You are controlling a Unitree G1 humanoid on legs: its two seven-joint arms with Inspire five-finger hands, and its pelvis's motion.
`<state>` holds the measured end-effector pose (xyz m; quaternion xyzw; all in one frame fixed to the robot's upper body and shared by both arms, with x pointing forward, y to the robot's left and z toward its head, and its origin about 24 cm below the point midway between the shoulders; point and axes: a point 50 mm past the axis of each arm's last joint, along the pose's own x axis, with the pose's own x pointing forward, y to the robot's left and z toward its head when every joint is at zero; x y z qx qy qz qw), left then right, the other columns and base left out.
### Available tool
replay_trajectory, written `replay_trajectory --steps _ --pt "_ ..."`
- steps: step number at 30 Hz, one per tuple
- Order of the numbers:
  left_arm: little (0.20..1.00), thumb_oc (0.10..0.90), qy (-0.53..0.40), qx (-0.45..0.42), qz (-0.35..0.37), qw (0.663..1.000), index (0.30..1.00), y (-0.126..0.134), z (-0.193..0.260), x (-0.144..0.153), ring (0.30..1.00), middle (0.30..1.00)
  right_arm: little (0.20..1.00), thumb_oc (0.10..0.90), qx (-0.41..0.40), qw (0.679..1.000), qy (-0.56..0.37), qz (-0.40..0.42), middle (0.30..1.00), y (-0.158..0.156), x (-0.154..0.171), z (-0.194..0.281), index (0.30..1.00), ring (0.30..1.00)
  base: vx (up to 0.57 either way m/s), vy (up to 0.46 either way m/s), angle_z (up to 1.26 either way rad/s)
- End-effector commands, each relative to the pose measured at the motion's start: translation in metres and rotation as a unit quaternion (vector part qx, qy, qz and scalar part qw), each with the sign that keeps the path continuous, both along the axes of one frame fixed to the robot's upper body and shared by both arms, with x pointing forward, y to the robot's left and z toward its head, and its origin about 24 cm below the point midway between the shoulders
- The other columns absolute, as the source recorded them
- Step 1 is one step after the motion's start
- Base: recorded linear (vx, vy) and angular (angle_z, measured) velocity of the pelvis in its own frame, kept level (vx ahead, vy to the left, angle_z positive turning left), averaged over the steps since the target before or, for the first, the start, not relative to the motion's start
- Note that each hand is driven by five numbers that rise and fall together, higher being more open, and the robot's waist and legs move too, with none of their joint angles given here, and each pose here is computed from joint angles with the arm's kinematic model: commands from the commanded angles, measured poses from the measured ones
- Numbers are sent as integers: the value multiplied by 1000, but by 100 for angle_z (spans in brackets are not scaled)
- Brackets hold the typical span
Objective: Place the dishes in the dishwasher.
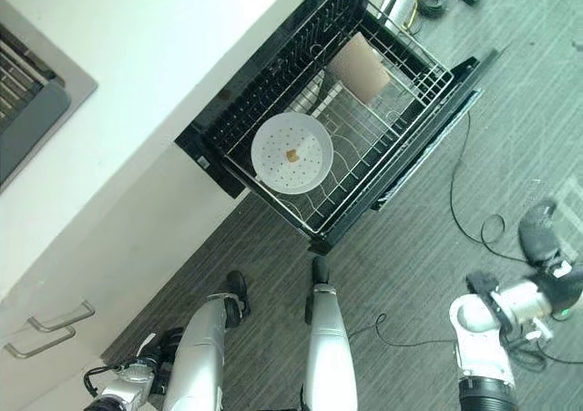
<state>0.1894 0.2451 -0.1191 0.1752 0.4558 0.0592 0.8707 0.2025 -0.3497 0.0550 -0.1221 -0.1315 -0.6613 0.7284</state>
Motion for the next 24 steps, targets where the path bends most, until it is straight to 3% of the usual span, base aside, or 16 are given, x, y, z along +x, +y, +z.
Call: replay_trajectory --steps 1,7,10,13,15,24 --pt "900 800 -15 -19 3 1000 900 -12 1 7 900 900 900 800 7 980 -195 -39 900 -16 -4 37 900 900 -18 -39 -3" --pt "900 800 -27 -35 -22 999 900 -31 2 16 900 900 900 800 51 994 -88 32 900 -7 24 7 900 900 4 28 -7" --pt "900 800 -33 -46 -33 998 900 -36 3 17 900 900 900 800 -49 993 1 107 900 6 45 18 900 900 27 61 11" --pt "900 800 -44 -56 -54 996 900 -39 6 18 900 900 900 800 -165 964 62 200 900 24 76 46 900 900 -11 55 14" --pt "900 800 -45 -55 -58 996 900 -38 6 18 900 900 900 800 -172 961 63 205 900 25 79 49 900 900 -11 14 12" --pt "900 800 -54 -52 -90 993 900 -31 10 16 900 900 900 800 -370 880 58 293 900 58 117 124 900 900 10 -7 17"
